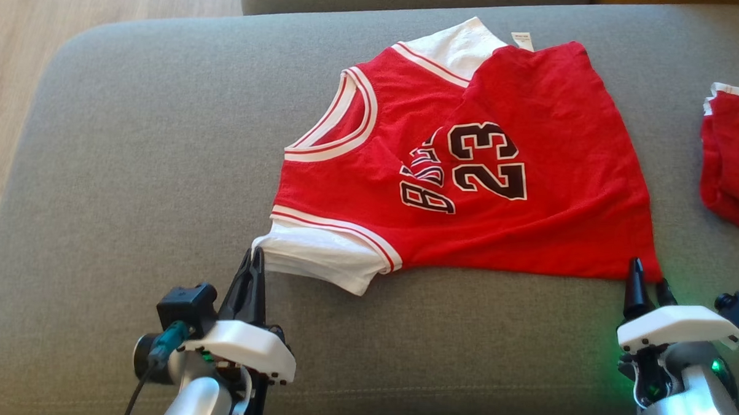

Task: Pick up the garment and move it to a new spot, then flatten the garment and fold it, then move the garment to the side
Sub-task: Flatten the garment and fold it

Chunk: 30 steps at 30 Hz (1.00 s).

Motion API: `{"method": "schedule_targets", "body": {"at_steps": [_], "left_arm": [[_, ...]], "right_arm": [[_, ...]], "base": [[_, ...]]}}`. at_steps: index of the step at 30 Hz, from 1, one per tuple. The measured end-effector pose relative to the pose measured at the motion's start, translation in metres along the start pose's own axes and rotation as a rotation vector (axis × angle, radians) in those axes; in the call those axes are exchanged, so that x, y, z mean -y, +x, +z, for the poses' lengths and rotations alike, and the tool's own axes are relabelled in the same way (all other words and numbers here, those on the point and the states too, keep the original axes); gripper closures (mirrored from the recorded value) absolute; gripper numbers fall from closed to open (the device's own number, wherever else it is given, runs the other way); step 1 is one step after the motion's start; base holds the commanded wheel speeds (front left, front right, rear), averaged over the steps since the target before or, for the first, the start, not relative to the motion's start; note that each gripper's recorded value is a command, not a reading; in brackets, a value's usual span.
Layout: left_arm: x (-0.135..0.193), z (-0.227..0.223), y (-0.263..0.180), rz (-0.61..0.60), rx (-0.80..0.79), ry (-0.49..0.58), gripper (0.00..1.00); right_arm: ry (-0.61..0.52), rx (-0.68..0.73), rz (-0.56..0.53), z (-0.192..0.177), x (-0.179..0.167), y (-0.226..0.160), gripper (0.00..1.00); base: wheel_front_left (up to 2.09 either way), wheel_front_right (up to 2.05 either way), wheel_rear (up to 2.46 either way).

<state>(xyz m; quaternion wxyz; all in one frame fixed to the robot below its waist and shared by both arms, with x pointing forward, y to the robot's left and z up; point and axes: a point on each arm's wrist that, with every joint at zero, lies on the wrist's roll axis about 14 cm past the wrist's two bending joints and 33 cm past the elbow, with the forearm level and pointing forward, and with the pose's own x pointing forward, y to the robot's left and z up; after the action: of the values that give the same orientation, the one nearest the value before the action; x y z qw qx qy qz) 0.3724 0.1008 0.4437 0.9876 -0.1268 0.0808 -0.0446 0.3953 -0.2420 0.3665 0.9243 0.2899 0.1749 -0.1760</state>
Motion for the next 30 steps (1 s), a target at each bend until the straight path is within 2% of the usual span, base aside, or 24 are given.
{"method": "schedule_targets", "body": {"at_steps": [5,6,7,8,12,18,21,24,30], "left_arm": [[-0.001,-0.001,-0.001,0.005,-0.004,-0.001,1.00],[-0.002,-0.001,-0.001,0.006,-0.004,-0.001,1.00],[-0.002,-0.001,-0.001,0.007,-0.004,-0.001,1.00],[-0.003,-0.002,-0.001,0.009,-0.004,-0.002,1.00],[-0.002,0.004,0.000,0.008,0.013,-0.006,1.00],[-0.002,0.043,0.003,0.018,0.126,-0.085,1.00],[0.002,0.068,0.003,0.006,0.203,-0.111,1.00],[0.007,0.095,0.000,-0.014,0.282,-0.123,1.00],[0.035,0.173,-0.013,-0.124,0.507,-0.181,1.00]], "right_arm": [[-0.015,-0.004,0.002,-0.002,-0.006,0.007,0.00],[-0.023,-0.006,0.005,-0.003,-0.007,0.008,0.35],[-0.031,-0.007,0.008,-0.003,-0.009,0.009,0.90],[-0.040,-0.009,0.011,-0.004,-0.010,0.010,1.00],[-0.069,-0.020,0.020,-0.006,-0.012,0.009,1.00],[-0.110,0.057,0.062,0.019,-0.023,0.006,1.00],[-0.138,0.151,0.127,0.049,-0.043,0.004,1.00],[-0.171,0.254,0.239,0.084,-0.080,-0.005,1.00],[-0.196,0.535,0.435,0.183,-0.147,-0.058,1.00]], "base": [[0.00,0.00,0.00],[0.00,0.00,0.00],[0.00,0.00,0.00],[0.00,0.00,0.00],[0.00,0.00,0.00],[0.00,0.00,0.00],[0.00,0.00,0.00],[0.00,0.00,0.00],[0.00,0.00,0.00]]}}
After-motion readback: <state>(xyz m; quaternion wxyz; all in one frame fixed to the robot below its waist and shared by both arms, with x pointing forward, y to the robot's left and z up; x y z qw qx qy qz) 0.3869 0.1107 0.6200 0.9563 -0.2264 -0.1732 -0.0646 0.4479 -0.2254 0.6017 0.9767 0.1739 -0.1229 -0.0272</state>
